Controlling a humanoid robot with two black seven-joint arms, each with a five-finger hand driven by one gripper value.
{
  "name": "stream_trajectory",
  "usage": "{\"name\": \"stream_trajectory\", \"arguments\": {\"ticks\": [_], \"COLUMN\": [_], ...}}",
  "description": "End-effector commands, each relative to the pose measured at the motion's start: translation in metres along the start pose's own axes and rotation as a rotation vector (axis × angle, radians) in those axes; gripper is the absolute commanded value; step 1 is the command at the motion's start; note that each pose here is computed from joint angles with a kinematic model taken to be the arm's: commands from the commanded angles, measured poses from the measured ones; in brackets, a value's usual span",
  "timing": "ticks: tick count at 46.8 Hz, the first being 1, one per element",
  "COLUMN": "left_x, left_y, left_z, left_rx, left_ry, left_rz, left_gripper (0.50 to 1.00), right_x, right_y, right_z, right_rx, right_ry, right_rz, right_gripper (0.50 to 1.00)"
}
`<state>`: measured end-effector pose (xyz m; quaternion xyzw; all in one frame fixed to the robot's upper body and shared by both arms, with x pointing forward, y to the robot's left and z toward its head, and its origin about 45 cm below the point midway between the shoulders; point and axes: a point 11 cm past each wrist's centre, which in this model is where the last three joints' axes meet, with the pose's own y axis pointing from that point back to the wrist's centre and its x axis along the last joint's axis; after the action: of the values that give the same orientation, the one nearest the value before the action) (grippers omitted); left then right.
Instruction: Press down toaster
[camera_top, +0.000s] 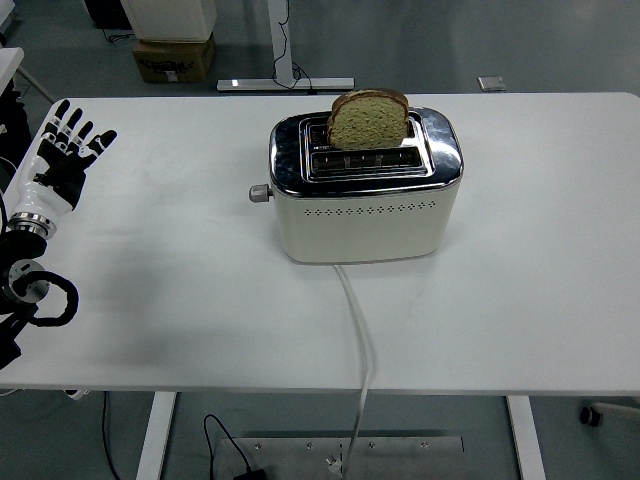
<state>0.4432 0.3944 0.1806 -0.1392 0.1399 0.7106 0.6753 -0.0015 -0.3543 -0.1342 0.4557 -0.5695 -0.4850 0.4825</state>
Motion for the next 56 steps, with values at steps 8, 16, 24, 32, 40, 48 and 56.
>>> {"name": "stream_trajectory", "arguments": {"ticks": [8, 16, 24, 32, 40, 48, 56], "left_x": [-0.016, -0.025, -0.031, -0.040, -0.045, -0.043, -0.044], "left_y": [-0.011, -0.024, -0.028, -0.030, -0.031, -0.031, -0.031], "left_z": [0.002, 0.012, 0.020, 0.020, 0.007, 0.005, 0.007], "left_rx": [0.028, 0.083, 0.067, 0.046, 0.050, 0.042, 0.023], "left_ry": [0.048, 0.034, 0.042, 0.093, 0.122, 0.132, 0.134], "left_rz": [-0.025, -0.041, -0.075, -0.106, -0.081, -0.068, -0.074], "left_gripper": [1.000, 1.000, 1.000, 1.000, 1.000, 1.000, 1.000], "right_x": [0.000, 0.001, 0.000, 0.000, -0.001, -0.001, 0.000], "right_y": [0.000, 0.000, 0.000, 0.000, 0.000, 0.000, 0.000], "right_z": [0.000, 0.000, 0.000, -0.001, -0.004, -0.003, -0.003], "right_rx": [0.000, -0.001, 0.000, 0.001, 0.006, 0.005, 0.004], "right_ry": [0.000, 0.000, 0.000, 0.004, 0.006, 0.004, 0.003], "right_rz": [0.000, 0.001, 0.000, 0.000, -0.004, -0.002, -0.001], "right_gripper": [0.998, 0.998, 0.998, 0.998, 0.998, 0.998, 0.998]}}
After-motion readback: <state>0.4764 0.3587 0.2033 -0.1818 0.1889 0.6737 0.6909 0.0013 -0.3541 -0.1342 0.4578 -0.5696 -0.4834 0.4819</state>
